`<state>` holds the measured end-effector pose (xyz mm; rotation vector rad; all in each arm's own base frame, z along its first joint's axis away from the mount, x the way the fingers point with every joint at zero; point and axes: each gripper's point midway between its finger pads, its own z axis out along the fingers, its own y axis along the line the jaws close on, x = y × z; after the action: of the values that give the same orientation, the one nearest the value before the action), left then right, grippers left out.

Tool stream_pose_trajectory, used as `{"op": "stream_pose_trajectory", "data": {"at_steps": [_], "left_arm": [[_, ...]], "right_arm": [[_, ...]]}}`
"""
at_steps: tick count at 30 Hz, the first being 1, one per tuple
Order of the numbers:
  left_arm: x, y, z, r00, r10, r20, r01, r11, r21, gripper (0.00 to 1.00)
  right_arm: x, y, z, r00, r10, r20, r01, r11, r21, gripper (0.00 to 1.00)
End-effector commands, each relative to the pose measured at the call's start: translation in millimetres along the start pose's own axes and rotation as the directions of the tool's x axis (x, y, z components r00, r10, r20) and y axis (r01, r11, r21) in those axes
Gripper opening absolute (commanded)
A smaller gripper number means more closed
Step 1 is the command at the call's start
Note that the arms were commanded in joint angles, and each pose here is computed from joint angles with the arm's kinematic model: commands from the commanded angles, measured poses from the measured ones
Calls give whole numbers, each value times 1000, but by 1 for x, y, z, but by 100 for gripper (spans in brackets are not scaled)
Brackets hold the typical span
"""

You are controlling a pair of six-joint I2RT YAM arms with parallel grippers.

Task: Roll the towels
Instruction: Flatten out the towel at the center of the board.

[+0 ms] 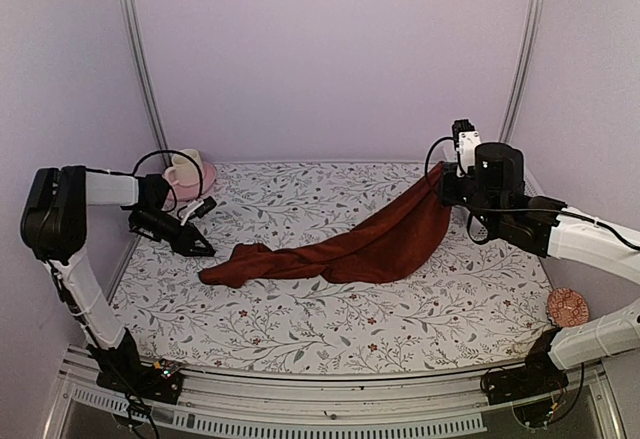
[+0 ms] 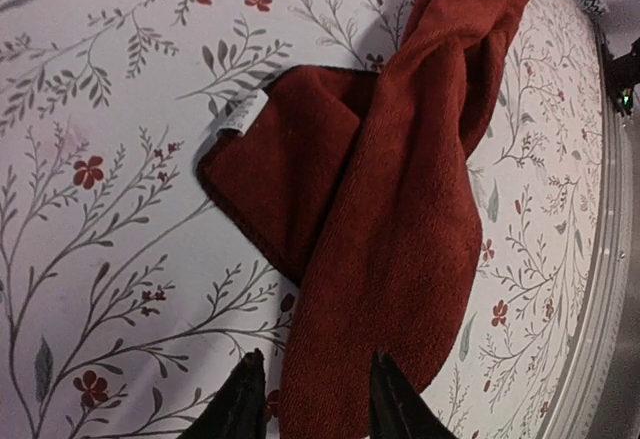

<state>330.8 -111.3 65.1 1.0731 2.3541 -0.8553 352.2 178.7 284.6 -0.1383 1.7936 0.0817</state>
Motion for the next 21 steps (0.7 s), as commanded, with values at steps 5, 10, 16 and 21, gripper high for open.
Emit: {"op": "stream_pose_trajectory", "data": {"at_steps": [5,10,16,21], "left_arm": [[29,24,1,958,-281,-58,272,953,-131,36],[54,29,9,936,-328,-128,301,935,-190,35],[71,35,10,924,-339,-177,283,918,-279,36],[78,13,24,924,-307,-228,262,943,-205,37]], "right_arm": [[10,6,12,999,3,-37,-3,1000,-7,2],[9,9,12,999,9,-37,-10,1000,-25,2],[6,12,9,999,18,-32,-19,999,-49,2],[8,14,12,999,12,-40,-14,999,-49,2]]}}
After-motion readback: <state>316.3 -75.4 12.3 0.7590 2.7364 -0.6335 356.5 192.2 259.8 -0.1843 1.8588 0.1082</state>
